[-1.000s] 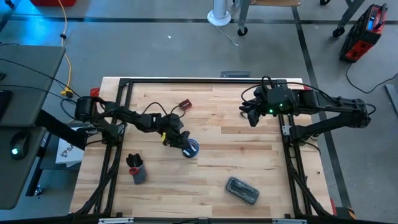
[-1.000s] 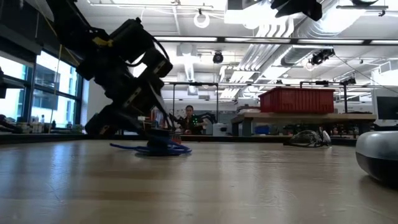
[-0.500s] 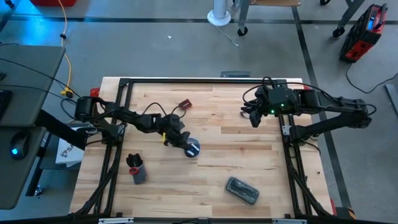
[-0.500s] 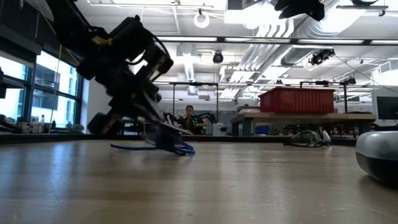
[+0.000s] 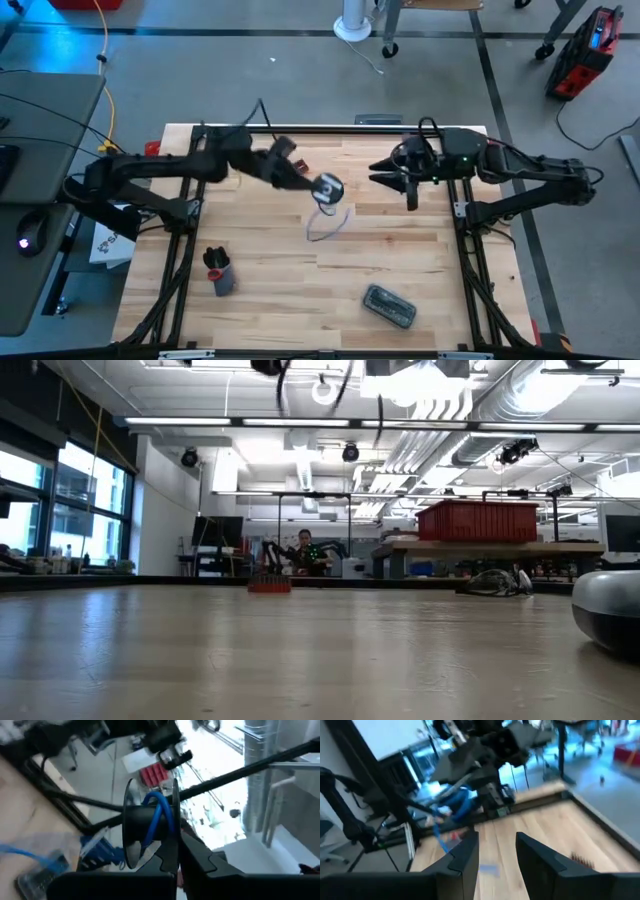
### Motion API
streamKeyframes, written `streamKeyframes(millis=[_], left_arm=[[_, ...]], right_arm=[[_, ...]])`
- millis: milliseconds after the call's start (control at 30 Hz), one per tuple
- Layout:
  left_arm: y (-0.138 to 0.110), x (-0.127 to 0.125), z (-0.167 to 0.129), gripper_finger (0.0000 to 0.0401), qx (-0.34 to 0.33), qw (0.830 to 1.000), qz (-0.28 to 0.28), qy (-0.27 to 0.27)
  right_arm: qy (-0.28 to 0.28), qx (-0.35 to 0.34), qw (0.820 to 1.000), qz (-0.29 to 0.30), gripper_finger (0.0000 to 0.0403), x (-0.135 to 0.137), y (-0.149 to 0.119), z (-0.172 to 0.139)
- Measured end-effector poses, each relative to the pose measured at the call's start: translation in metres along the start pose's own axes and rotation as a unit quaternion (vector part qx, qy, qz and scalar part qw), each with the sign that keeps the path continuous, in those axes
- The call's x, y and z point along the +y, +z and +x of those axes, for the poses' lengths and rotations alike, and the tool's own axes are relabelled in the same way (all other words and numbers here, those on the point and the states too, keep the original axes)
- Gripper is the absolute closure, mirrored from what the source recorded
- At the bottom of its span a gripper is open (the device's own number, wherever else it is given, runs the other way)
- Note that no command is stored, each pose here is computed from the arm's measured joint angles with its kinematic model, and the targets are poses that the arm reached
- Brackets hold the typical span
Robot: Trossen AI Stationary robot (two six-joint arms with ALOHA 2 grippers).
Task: Coil cords
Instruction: Uncoil the blue wire from the spool
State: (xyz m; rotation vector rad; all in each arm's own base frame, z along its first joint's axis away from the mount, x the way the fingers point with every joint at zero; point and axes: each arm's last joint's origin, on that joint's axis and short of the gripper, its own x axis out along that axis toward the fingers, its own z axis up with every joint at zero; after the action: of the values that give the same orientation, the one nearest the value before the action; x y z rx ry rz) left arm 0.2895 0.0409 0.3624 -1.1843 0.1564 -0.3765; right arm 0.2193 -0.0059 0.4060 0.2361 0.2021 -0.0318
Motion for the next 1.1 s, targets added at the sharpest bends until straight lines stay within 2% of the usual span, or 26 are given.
streamKeyframes(millis=[67, 167, 267, 400, 600, 767, 900, 1100], left_arm=[[0.011, -0.013, -0.004, 0.0400, -0.002, 1.000, 0.004, 0.031], [0.026, -0.039, -0.007, 0.0400, -0.024, 0.999, 0.023, 0.012], [0.034, -0.061, -0.013, 0.0400, -0.020, 0.999, -0.015, -0.024], [0.032, -0.070, -0.011, 0.0400, 0.041, 0.996, -0.075, -0.040], [0.037, -0.098, -0.007, 0.0401, 0.035, 0.988, -0.007, -0.149], [0.049, -0.119, 0.000, 0.0401, 0.007, 0.974, -0.011, -0.224], [0.065, -0.127, 0.009, 0.0401, -0.002, 0.972, -0.002, -0.235], [0.086, -0.127, 0.023, 0.0401, -0.010, 0.973, 0.023, -0.229]], right_arm=[[0.015, -0.017, 1.000, -0.003, 0.0279, -0.001, 0.003, 0.006], [0.028, -0.021, 0.999, -0.003, 0.0279, -0.002, 0.004, 0.010], [0.033, -0.032, 0.999, -0.014, 0.0279, -0.002, 0.007, 0.010], [0.055, -0.046, 0.997, -0.029, 0.0279, 0.000, 0.010, 0.010], [0.126, -0.109, 0.985, -0.045, 0.0279, 0.007, 0.023, 0.006], [0.152, -0.200, 0.967, -0.040, 0.0279, 0.011, 0.040, 0.003], [0.189, -0.235, 0.953, -0.034, 0.0279, 0.013, 0.044, 0.014], [0.173, -0.263, 0.946, -0.074, 0.0279, 0.010, 0.038, 0.049]])
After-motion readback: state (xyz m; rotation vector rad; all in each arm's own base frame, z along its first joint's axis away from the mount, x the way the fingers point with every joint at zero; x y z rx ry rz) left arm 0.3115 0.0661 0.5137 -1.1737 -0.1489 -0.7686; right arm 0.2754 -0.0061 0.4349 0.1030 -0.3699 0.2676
